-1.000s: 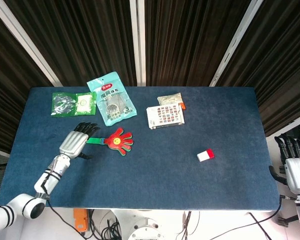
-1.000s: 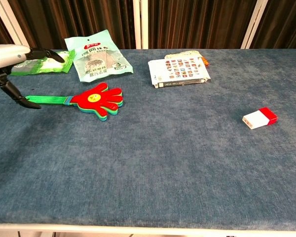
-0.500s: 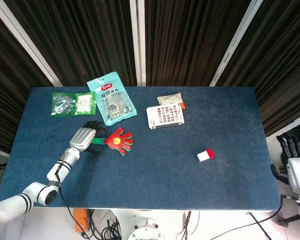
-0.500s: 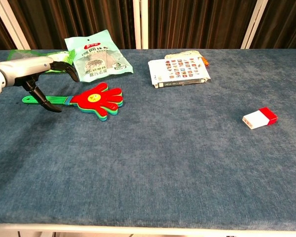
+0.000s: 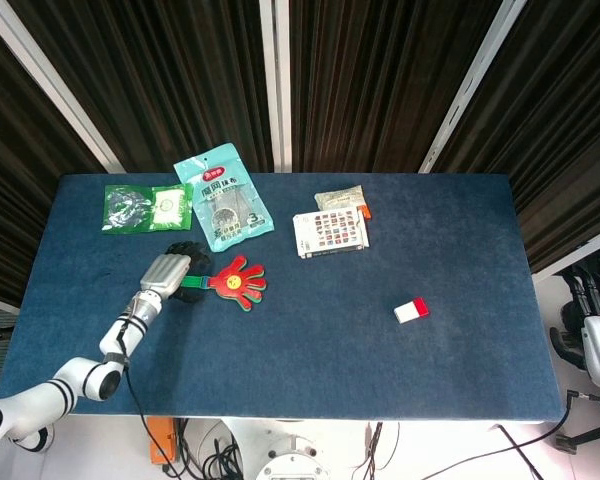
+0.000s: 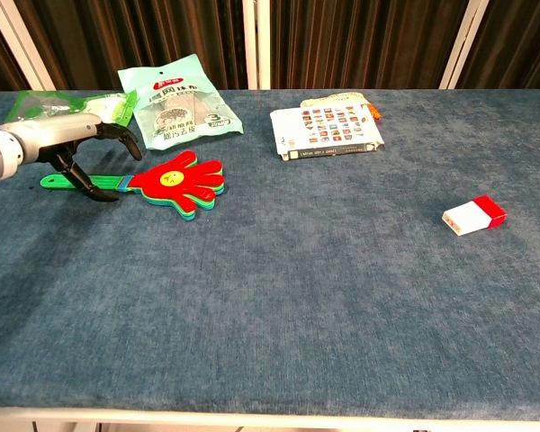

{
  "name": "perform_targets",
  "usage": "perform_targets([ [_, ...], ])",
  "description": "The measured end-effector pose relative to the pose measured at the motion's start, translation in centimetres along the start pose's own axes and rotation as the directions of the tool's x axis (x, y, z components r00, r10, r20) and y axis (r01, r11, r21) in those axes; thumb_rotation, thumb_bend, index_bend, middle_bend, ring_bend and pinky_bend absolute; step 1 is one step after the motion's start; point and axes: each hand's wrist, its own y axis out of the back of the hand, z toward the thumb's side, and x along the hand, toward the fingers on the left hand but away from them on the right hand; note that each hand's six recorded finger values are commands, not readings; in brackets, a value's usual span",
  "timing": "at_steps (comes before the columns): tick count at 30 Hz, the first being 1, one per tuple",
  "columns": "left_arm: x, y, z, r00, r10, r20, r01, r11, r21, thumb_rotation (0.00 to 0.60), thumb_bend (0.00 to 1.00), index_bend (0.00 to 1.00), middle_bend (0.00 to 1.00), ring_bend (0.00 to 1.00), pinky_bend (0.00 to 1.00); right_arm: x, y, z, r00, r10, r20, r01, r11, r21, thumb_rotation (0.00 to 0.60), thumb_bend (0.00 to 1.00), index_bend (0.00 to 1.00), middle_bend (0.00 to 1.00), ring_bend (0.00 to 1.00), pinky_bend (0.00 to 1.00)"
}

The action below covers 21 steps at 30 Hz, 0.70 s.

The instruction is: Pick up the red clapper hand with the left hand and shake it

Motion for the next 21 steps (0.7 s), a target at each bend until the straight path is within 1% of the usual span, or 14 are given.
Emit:
perform_targets([
  [6, 0.17, -0.27, -0.07, 1.000, -0.008, -0.006, 0.007, 1.000, -0.011, 0.600, 0.20, 0.31, 0.08, 0.00, 0.06, -0.04, -0.11, 0.06, 1.000, 0.002, -0.003, -0.002, 1.000, -0.002, 0.600, 0.31, 0.00, 0.00, 0.00, 0.00],
  [12, 0.39, -0.18, -0.20, 1.000, -0.012, -0.014, 0.011, 0.999, -0.036, 0.600, 0.24, 0.34, 0.10, 0.00, 0.06, -0.06, -0.15, -0.10, 1.000, 0.008, 0.003, -0.008, 1.000, 0.000, 0.600, 0.33, 0.00, 0.00, 0.00, 0.00],
  [21, 0.38, -0.51, -0.17, 1.000, -0.016, -0.017, 0.016, 1.000, -0.025, 0.600, 0.29, 0.46, 0.11, 0.00, 0.06, -0.08, -0.18, -0.10, 1.000, 0.008, 0.006, -0.008, 1.000, -0.003, 0.600, 0.33, 0.00, 0.00, 0.00, 0.00],
])
